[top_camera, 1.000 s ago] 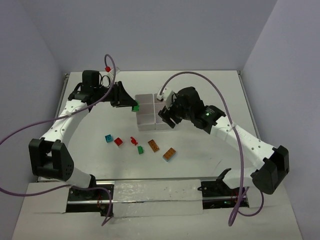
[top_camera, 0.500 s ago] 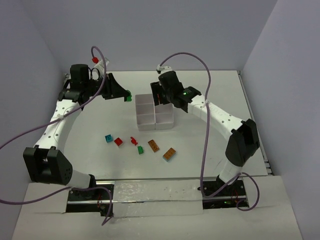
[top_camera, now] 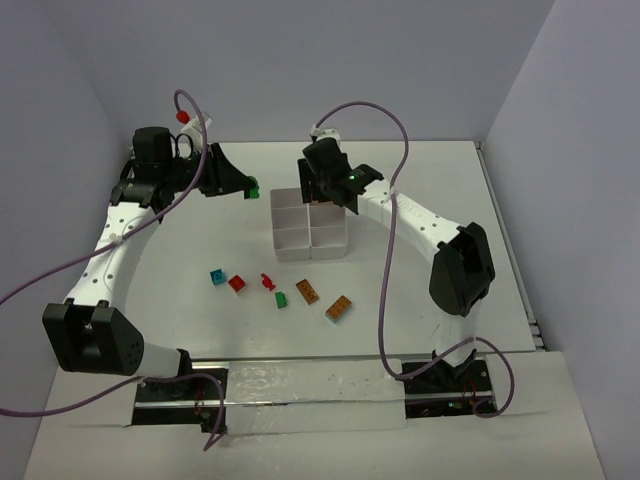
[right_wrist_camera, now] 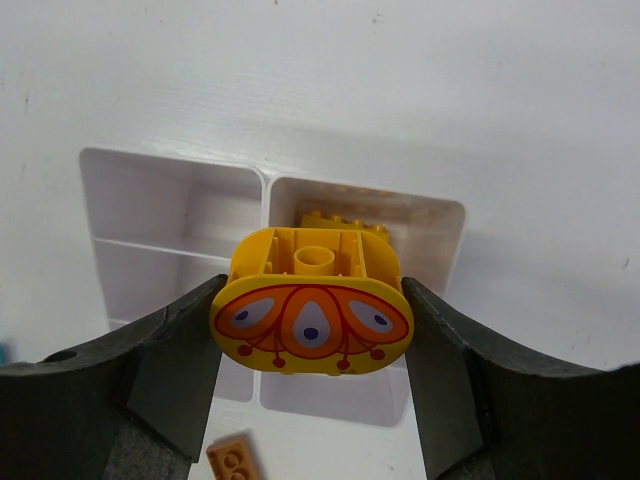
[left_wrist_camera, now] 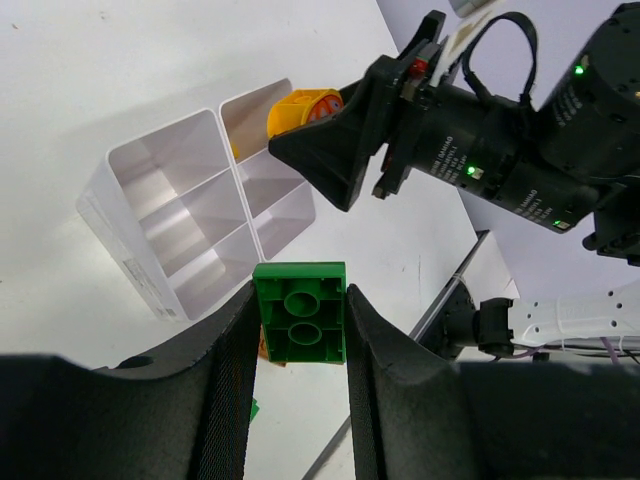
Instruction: Sort the legos into containers by color
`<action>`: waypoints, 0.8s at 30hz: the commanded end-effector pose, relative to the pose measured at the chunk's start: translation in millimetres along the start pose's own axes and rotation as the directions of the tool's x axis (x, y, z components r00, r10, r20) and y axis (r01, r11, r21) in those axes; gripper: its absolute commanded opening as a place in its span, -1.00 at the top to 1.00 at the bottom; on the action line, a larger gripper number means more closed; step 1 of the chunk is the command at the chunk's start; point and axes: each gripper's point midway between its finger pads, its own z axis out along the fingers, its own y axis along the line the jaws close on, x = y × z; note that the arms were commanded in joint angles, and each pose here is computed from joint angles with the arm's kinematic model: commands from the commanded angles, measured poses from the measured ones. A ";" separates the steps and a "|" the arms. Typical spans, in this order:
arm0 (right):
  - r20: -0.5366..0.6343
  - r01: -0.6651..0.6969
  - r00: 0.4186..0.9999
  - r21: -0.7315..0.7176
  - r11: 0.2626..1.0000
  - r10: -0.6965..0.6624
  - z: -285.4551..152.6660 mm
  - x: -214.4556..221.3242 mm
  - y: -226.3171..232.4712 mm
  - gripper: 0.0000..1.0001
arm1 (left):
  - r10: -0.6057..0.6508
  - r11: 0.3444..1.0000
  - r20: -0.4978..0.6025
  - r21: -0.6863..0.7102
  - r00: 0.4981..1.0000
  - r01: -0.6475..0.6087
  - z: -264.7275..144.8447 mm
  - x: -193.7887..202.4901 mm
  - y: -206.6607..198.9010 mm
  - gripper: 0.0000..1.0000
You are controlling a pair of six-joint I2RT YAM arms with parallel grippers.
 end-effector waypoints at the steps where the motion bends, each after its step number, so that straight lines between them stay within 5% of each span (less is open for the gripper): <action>1: 0.004 -0.018 1.000 0.059 0.998 0.018 5.9 -10.0 -9.8 1.00 | 0.088 0.996 0.091 0.012 0.992 -0.090 -11.5 -27.5 -17.5 1.00; 24: -0.040 -0.030 0.999 0.079 0.996 0.033 22.9 -4.6 -14.4 0.55 | 0.089 0.996 0.093 -0.006 0.992 -0.088 -10.3 -28.6 -12.8 1.00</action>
